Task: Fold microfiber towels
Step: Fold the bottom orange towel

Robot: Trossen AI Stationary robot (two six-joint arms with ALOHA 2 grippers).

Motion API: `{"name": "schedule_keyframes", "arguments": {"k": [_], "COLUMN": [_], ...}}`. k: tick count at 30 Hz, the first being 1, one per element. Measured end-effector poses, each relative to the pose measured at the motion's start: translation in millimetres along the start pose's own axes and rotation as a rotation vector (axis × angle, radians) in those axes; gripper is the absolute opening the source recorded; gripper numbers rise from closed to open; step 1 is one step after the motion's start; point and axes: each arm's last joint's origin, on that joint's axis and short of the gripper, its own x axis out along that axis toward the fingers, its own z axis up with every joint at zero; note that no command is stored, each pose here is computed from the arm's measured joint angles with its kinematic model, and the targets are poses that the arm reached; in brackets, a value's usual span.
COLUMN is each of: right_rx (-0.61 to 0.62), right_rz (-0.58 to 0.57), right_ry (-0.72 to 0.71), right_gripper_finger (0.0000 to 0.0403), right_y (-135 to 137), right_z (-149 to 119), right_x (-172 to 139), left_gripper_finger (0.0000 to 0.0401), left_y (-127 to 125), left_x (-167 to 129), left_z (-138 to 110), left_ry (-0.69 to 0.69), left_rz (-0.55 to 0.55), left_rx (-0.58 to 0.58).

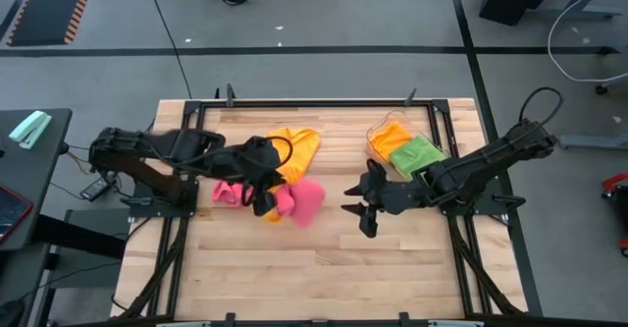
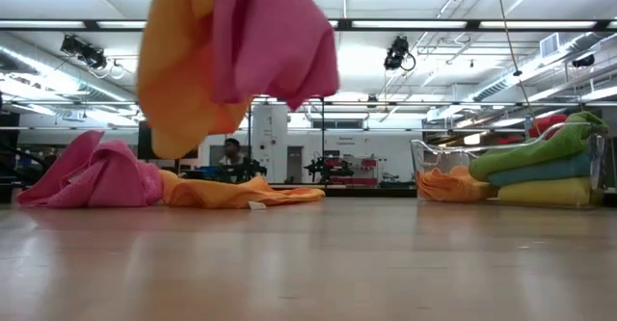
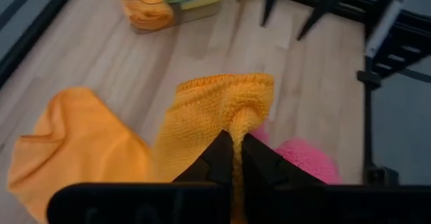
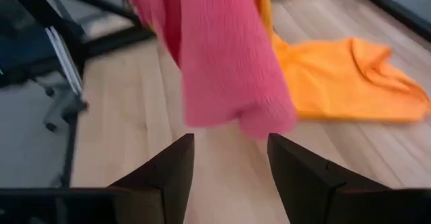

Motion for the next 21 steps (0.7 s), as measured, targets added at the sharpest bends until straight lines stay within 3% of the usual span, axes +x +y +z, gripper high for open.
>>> {"name": "schedule_keyframes", "arguments": {"k": [7,11,21], "right_rx": [-0.003,-0.027,-0.125], "right_rz": [0.043,0.059,0.052], "right_ry": [-0.146,-0.198,-0.149], "right_gripper_finger": [0.0227,0.0237,0.0234], "right_y": [-1,-5,-8], "right_z": [20,29,23], "right_x": [3,11,49], "left_gripper_finger": [0.001,0.0021,0.001], "left_y": [-5,-7,-9], "left_x": [-1,-1,-1], "left_z": [-1,2,7], "left_ry": [-0.011,-0.036,-0.088], "left_rz": [-0.022,-0.034,-0.058], "left_rx": [0.007,-0.01,-0.025]}}
